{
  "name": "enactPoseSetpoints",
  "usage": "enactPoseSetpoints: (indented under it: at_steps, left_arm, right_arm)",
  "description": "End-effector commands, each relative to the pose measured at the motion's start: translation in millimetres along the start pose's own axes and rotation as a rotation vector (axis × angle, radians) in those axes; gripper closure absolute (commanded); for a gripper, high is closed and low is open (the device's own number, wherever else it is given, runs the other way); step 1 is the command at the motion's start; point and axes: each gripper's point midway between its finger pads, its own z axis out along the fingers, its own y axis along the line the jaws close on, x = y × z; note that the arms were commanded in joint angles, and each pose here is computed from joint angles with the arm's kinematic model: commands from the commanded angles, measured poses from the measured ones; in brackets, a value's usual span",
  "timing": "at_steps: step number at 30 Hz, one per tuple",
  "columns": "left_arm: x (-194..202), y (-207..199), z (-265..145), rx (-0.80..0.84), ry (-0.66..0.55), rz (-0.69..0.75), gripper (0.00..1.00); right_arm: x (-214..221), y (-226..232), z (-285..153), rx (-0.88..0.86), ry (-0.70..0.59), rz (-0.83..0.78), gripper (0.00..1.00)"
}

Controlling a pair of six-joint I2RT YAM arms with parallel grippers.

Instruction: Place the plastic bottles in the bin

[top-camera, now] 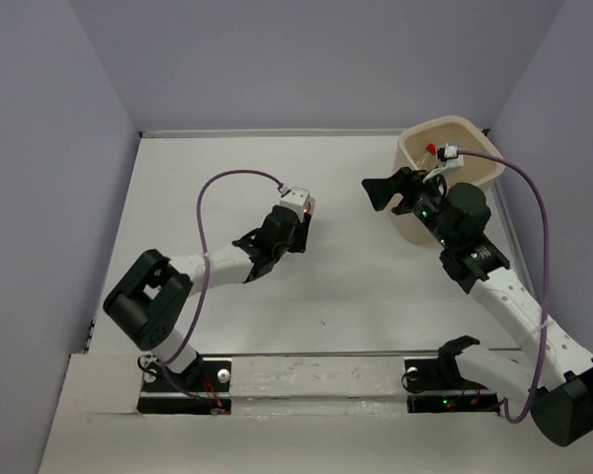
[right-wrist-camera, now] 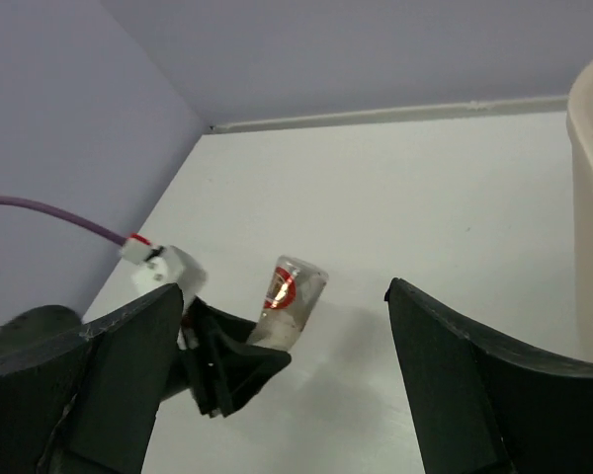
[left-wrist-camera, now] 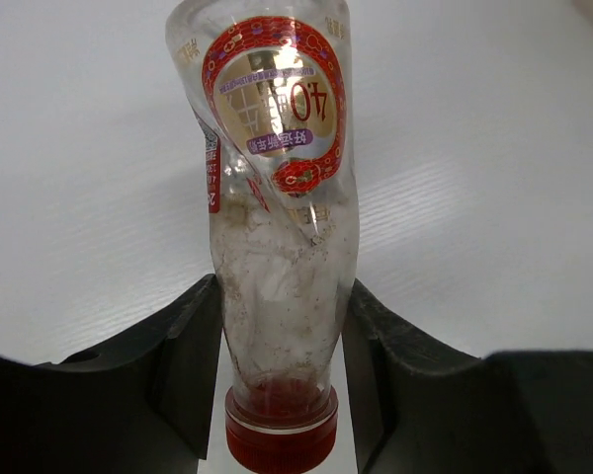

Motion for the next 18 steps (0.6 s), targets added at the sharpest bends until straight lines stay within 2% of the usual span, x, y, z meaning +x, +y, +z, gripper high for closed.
enactPoseSetpoints:
  at_steps: [1,5,7,8,10,17,18]
  left_arm:
    - [-69.7,-49.9,-53.7,0.323,-0.281,-0.177,0.88]
    - [-76.9,-71.5,-85.9,0.459,-0.338,-0.190,0.87]
    - [-77.1,-78.0,-93.1,0.504,-0.337,-0.187,0.87]
    - [-81.6,-80.2,-99.0,0.524,-0.354,-0.192,0.87]
    - [-84.8,-84.5,-105.8,0.557,-0.366,-0.188,0.87]
    - [-98.6,-93.2,-131.1,0.635,-0.421,-0.175,0.87]
    - [-99.9,-94.6,-133.2,0.645,-0.424,-0.172,0.87]
  right_arm:
    - [8.4,13.8,2.4,-0.072,-0.039,0.125,0.10]
    - [39.5,17.7,16.2,-0.126,0.077,0.149,0.09]
    - [48.7,34.9,20.8,-0.215,0.126,0.157,0.08]
    - [60.3,48.5,24.8,-0.303,0.196,0.169,0.07]
    - [73.8,58.0,28.6,-0.354,0.259,0.193,0.06]
    - [100.3,58.8,39.3,-0.357,0.309,0.230,0.04]
    - [99.6,60.9,40.3,-0.369,0.311,0.232,0.07]
